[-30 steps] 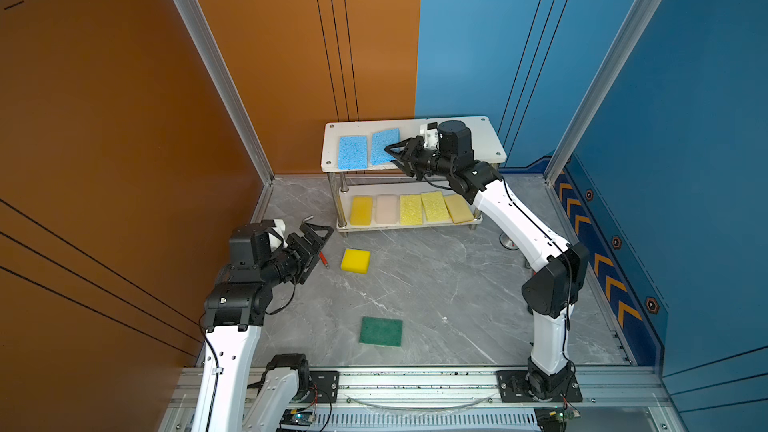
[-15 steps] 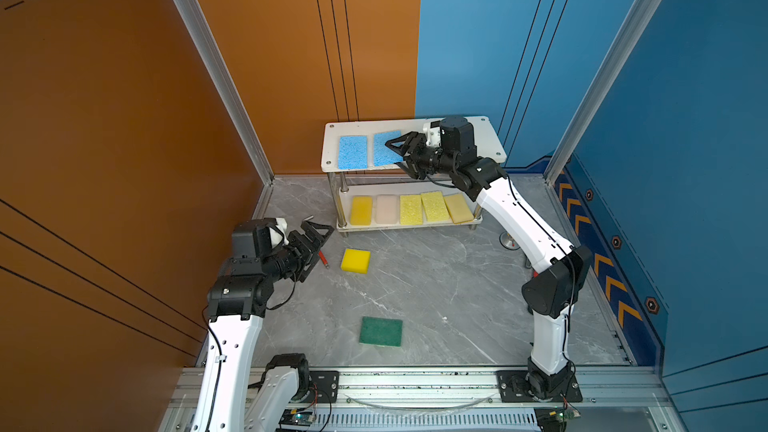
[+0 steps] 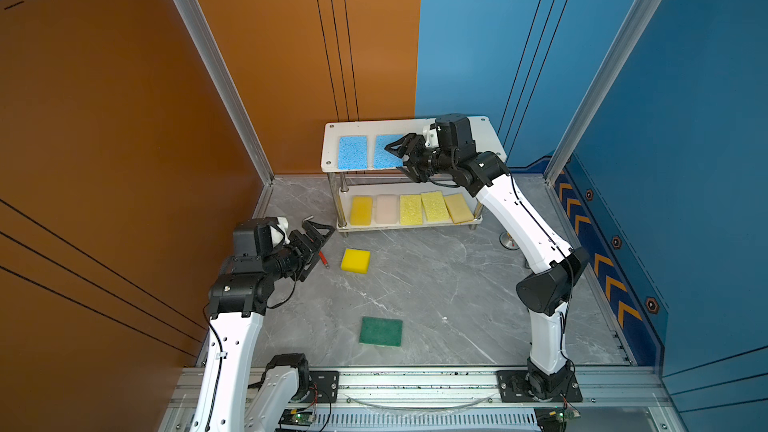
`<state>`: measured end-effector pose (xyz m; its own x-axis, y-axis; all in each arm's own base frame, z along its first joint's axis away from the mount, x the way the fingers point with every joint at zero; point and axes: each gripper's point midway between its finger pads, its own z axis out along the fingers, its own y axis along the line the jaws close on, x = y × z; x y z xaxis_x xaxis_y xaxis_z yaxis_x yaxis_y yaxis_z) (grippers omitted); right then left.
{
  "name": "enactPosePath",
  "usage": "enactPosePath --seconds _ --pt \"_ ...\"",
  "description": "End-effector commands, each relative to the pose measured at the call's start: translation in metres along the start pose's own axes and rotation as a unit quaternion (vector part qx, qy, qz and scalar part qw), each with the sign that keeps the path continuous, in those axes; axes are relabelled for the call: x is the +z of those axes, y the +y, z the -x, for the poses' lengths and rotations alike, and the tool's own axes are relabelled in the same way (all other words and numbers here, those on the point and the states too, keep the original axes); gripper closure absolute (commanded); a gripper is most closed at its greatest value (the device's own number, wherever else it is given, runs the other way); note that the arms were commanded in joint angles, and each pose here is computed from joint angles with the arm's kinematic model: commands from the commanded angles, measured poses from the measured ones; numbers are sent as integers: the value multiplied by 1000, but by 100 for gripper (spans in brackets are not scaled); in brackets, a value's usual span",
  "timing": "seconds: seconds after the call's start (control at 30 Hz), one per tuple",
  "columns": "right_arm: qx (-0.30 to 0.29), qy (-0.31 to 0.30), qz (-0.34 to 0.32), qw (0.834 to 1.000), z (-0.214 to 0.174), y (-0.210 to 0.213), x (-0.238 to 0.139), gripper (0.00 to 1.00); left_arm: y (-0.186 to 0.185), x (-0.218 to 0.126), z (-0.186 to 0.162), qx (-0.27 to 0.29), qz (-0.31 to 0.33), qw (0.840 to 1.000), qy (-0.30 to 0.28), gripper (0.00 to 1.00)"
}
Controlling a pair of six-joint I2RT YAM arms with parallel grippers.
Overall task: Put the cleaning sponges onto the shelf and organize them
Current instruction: 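Press the blue sponge flat beside the other on the top shelf with the right gripper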
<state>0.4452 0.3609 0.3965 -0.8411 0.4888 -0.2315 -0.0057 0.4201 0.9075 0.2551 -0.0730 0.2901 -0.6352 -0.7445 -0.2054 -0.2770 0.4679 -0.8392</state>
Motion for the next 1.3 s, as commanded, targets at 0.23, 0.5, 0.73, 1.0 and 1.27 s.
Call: enactPosePath --seconds 0.23,0.5,0.73,1.0,1.27 --pt "-20 15 -101 995 -12 -43 -5 32 -7 -4 1 12 -9 1000 3 2" --pt "-23 15 -108 994 -14 -43 -15 32 -7 -3 1 11 -8 1000 3 2" --pt "-71 20 -79 994 -19 -21 -32 32 -5 -3 0 10 -6 1000 3 2" --pt "-91 47 -64 993 -32 -19 -42 34 2 0 0 5 2 1000 3 2" --pt "-65 64 -97 991 -36 -50 -38 40 3 1 0 6 4 1000 3 2"
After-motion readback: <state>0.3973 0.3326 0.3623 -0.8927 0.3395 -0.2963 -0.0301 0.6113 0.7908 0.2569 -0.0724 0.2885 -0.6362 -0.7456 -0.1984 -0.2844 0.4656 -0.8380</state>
